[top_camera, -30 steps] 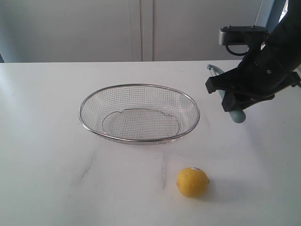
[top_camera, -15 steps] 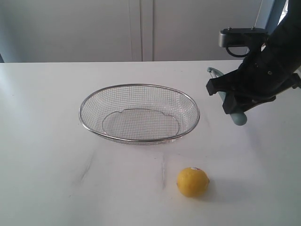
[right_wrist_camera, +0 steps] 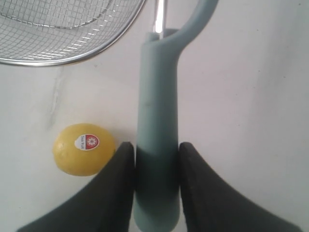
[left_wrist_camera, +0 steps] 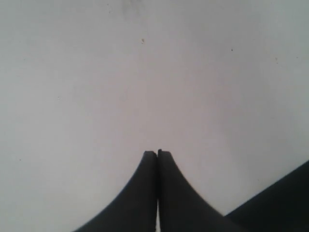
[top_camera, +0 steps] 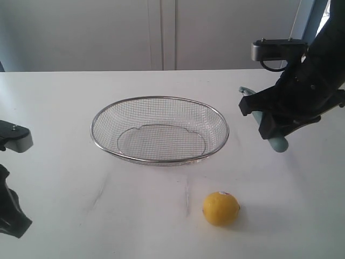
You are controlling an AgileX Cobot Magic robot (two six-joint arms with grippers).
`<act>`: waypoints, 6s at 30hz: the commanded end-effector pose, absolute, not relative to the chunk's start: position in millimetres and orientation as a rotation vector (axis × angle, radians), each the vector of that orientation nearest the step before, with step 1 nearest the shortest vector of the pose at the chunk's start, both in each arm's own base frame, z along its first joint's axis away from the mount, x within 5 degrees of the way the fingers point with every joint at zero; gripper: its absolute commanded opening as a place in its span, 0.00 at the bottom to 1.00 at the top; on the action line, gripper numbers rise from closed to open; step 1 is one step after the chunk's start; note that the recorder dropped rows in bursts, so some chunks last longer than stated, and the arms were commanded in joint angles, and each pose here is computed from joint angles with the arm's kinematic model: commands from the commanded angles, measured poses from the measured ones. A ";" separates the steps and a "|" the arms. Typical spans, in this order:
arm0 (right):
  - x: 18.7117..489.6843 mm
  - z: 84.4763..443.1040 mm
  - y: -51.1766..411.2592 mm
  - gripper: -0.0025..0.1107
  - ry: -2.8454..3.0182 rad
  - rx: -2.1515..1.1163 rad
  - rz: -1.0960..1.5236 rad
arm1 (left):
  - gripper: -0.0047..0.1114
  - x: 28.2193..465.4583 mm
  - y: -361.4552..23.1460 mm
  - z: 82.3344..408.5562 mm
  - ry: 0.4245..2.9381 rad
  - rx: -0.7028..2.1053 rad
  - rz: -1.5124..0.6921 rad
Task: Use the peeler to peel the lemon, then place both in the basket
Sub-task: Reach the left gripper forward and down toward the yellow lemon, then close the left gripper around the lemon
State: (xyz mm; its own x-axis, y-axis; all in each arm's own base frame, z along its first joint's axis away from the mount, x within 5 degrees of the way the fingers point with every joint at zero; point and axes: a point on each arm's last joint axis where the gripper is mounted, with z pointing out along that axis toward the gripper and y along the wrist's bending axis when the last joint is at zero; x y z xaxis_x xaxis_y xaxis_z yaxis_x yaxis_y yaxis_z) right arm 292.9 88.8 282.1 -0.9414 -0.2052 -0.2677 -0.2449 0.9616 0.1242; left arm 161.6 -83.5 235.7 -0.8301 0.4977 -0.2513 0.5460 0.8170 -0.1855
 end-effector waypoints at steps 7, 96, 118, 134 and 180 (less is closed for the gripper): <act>294.3 287.3 85.7 0.02 2.824 -0.361 0.179 | 0.04 175.3 -107.2 240.1 2.788 0.880 -0.396; 308.4 294.2 93.0 0.02 2.651 -0.273 0.274 | 0.74 205.0 -332.4 185.8 2.016 1.569 -0.431; 309.0 294.5 93.1 0.02 2.643 -0.272 0.275 | 0.74 207.6 -344.8 173.7 2.116 1.547 -0.503; 309.0 294.5 93.1 0.02 2.643 -0.272 0.275 | 0.73 213.0 -350.1 161.4 2.127 1.475 -0.510; 303.9 291.6 90.6 0.02 2.708 -0.303 0.240 | 0.04 198.6 -336.2 194.8 2.167 1.491 -0.578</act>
State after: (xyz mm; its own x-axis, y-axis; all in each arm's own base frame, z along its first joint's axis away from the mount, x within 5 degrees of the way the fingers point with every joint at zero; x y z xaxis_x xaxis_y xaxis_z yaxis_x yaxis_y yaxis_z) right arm 305.3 92.5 287.0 -0.8986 -0.1623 -0.4076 -0.2373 0.9613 0.1402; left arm 201.9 -339.0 189.0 -0.2948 0.7707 -0.5649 0.9479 0.3104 -0.0712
